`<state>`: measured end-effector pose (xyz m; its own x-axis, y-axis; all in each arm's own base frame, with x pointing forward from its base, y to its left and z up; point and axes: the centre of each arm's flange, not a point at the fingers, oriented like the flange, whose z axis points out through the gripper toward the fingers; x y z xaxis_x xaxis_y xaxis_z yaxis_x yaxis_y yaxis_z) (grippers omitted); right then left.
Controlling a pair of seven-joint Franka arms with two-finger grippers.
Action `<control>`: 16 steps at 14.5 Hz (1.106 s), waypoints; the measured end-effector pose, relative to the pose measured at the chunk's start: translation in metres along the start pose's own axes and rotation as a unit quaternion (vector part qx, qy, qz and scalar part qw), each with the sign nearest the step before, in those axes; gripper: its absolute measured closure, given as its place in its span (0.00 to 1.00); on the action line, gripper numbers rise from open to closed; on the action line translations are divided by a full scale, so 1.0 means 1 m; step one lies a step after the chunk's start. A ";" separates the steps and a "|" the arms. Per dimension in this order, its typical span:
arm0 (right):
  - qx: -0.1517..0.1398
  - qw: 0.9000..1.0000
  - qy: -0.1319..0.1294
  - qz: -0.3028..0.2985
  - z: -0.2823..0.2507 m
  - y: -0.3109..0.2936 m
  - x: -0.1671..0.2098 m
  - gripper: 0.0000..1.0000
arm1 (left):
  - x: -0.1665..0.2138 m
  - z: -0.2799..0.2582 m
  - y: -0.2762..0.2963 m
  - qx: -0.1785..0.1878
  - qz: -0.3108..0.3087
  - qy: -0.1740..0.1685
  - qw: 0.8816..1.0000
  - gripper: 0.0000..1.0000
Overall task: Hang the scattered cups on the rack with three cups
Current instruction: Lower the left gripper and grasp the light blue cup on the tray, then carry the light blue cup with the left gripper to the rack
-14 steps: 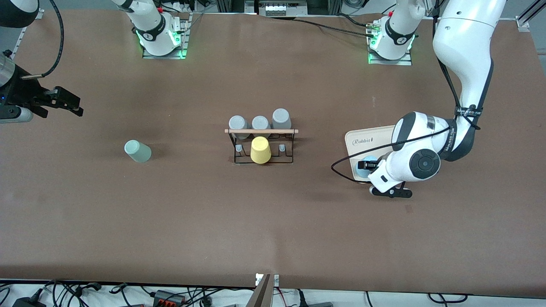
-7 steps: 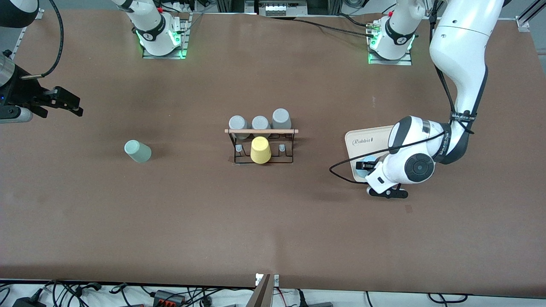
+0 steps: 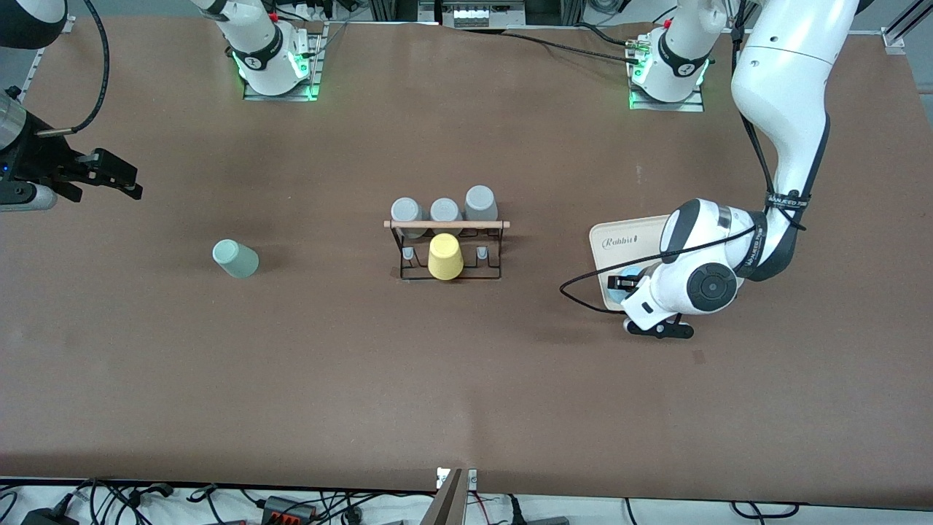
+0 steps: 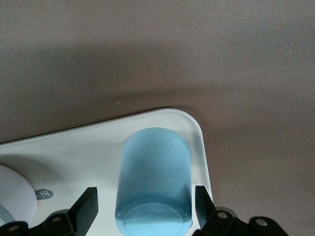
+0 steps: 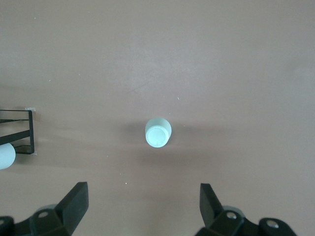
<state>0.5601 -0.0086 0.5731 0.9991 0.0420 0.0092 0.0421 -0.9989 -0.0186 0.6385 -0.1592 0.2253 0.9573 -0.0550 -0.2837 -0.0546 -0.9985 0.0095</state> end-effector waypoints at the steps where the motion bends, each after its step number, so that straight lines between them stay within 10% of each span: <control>1: 0.000 1.000 0.000 0.000 0.000 0.000 0.000 0.00 | 0.000 0.001 0.000 0.000 0.000 -0.001 1.000 0.19; 3: 0.000 1.000 0.000 0.000 0.000 0.000 0.000 0.00 | 0.000 0.000 0.000 0.000 0.000 0.000 1.000 0.36; 16: 0.000 1.000 0.000 0.000 0.000 0.000 0.000 0.00 | -0.006 -0.069 0.056 -0.017 0.021 0.002 1.000 0.36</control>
<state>0.5599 -0.0086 0.5734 0.9991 0.0419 0.0098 0.0421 -0.9989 -0.0186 0.6496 -0.2151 0.2934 0.9554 -0.0961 -0.2793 -0.0845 -0.9950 0.0533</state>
